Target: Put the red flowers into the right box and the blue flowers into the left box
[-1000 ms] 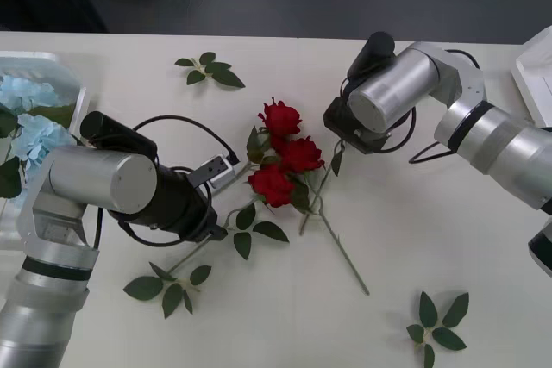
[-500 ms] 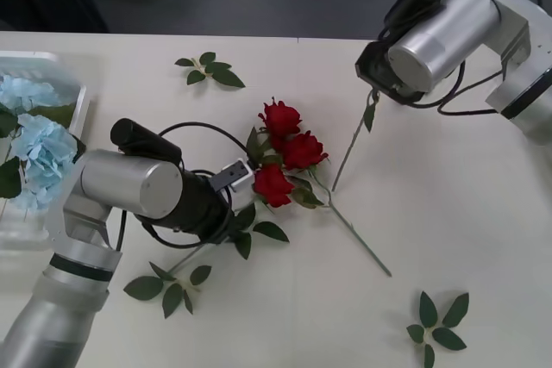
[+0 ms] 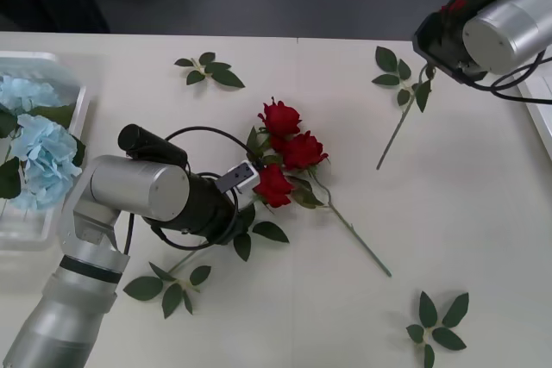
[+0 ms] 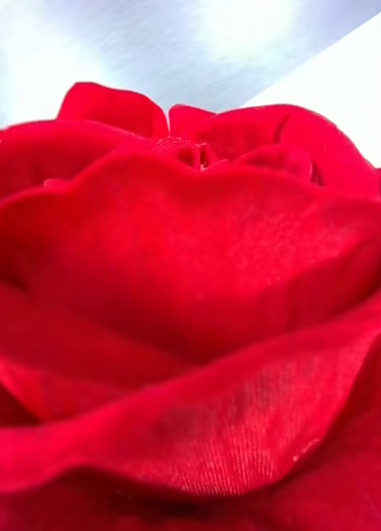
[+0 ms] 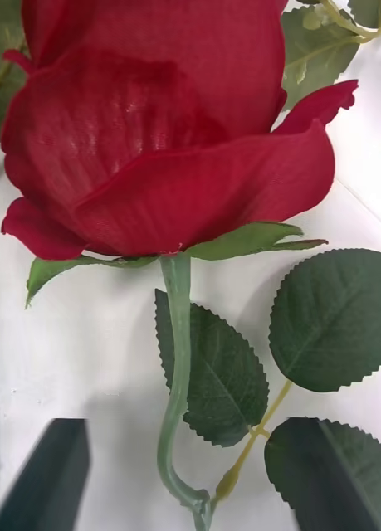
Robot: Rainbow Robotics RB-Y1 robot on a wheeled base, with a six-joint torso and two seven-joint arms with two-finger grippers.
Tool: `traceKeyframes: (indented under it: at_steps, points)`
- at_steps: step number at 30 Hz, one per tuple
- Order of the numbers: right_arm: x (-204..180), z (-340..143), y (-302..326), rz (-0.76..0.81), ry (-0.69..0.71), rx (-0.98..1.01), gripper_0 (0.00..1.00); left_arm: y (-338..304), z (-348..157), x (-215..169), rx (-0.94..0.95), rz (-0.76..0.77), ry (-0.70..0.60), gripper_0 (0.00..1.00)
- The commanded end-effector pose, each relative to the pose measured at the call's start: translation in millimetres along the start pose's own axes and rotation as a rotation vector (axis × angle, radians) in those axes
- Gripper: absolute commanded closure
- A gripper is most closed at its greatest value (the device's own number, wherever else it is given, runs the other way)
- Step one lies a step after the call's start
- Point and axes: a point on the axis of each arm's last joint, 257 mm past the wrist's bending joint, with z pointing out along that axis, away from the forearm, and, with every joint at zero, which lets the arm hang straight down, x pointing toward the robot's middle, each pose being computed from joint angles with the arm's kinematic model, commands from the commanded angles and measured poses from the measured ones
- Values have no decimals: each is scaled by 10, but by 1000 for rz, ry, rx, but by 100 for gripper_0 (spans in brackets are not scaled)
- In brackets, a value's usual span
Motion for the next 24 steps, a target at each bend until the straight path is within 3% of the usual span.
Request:
traceKeyframes:
  at_steps: [1, 9, 24]
  points:
    - [-69, -100, -101, -105, -39, 1, 100, -49, -8, -194, 1, 68, -28, 98]
    - [-353, -174, -462, -192, -88, 52, 100, -80, -15, -246, 11, 70, -46, 100]
    - [-1103, -301, -1056, -401, -125, 118, 100, 119, -684, -704, 29, 75, -284, 100]
